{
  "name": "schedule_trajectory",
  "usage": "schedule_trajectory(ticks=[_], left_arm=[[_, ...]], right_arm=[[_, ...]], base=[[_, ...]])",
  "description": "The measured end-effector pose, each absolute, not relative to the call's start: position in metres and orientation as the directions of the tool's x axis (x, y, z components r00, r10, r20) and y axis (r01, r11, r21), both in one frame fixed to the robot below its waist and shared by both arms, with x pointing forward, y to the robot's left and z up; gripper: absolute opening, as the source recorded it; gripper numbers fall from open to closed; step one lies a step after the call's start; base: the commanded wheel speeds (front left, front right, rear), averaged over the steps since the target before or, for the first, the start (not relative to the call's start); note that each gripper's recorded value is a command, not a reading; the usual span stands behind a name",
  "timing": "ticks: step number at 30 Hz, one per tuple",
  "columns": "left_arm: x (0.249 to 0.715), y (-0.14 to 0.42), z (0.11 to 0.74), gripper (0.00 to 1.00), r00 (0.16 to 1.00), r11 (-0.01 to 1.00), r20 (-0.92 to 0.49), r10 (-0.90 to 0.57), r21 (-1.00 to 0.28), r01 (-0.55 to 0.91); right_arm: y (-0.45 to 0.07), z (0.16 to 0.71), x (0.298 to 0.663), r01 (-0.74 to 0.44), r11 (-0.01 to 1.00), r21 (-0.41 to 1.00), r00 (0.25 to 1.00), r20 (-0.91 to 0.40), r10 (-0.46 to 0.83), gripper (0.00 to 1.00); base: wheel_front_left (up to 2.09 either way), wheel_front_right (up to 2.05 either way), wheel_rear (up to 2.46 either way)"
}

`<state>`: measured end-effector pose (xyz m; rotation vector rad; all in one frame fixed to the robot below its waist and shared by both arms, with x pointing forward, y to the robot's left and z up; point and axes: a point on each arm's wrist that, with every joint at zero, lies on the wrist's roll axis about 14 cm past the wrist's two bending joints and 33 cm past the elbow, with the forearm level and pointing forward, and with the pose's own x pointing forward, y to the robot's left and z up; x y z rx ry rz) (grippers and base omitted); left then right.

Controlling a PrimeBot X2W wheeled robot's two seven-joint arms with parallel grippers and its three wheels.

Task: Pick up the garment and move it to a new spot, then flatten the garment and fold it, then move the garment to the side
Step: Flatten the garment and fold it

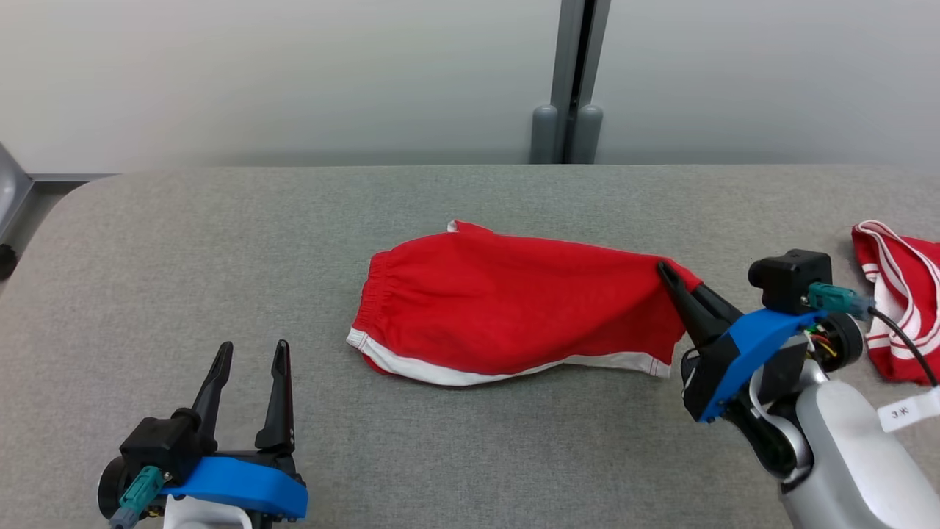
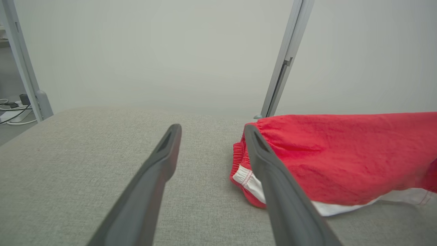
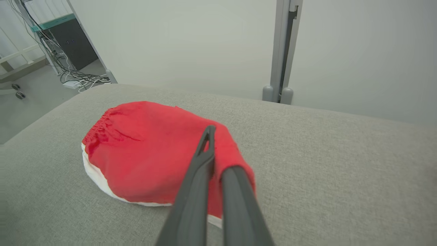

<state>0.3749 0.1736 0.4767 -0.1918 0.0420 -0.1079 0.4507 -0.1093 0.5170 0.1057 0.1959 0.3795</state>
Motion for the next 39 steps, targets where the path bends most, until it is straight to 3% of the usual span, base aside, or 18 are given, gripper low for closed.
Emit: schedule_trajectory(ticks=[7, 13, 18, 24, 33, 34, 35, 36, 39], left_arm=[[0.38, 0.168, 0.475, 1.0, 0.991, 0.974, -0.035, -0.128, -0.191, 0.119], [0.386, 0.167, 0.471, 1.0, 0.99, 0.974, -0.044, -0.134, -0.192, 0.123], [0.393, 0.167, 0.471, 1.0, 0.989, 0.973, -0.041, -0.141, -0.189, 0.131], [0.394, 0.174, 0.465, 1.0, 0.99, 0.978, -0.06, -0.124, -0.178, 0.112], [0.386, 0.184, 0.46, 1.0, 0.992, 0.982, -0.078, -0.097, -0.172, 0.082], [0.385, 0.184, 0.461, 1.0, 0.992, 0.982, -0.077, -0.097, -0.172, 0.082], [0.385, 0.184, 0.461, 1.0, 0.992, 0.982, -0.077, -0.096, -0.172, 0.082], [0.384, 0.184, 0.461, 1.0, 0.992, 0.982, -0.076, -0.096, -0.172, 0.082], [0.384, 0.183, 0.465, 1.0, 0.993, 0.982, -0.067, -0.1, -0.171, 0.087]], right_arm=[[-0.122, 0.532, 0.421, -0.302, 0.931, 0.205, 0.928, -0.159, 0.337, 0.0], [-0.155, 0.499, 0.42, -0.17, 0.961, 0.217, 0.931, -0.284, 0.229, 0.0], [-0.175, 0.465, 0.447, -0.082, 0.973, 0.214, 0.918, -0.364, 0.157, 0.0], [-0.166, 0.443, 0.487, -0.073, 0.977, 0.199, 0.915, -0.376, 0.145, 0.0], [-0.15, 0.454, 0.527, -0.121, 0.981, 0.155, 0.952, -0.261, 0.159, 0.0], [-0.147, 0.454, 0.527, -0.129, 0.98, 0.149, 0.952, -0.258, 0.164, 0.12], [-0.144, 0.453, 0.526, -0.14, 0.98, 0.143, 0.95, -0.258, 0.173, 0.73], [-0.142, 0.451, 0.525, -0.145, 0.979, 0.14, 0.949, -0.261, 0.178, 1.0], [-0.137, 0.45, 0.518, -0.155, 0.977, 0.145, 0.946, -0.265, 0.189, 1.0]], base=[[0.0, 0.0, 0.0], [0.0, 0.0, 0.0], [0.0, 0.0, 0.0], [0.0, 0.0, 0.0], [0.0, 0.0, 0.0], [0.0, 0.0, 0.0], [0.0, 0.0, 0.0], [0.0, 0.0, 0.0], [0.0, 0.0, 0.0]])
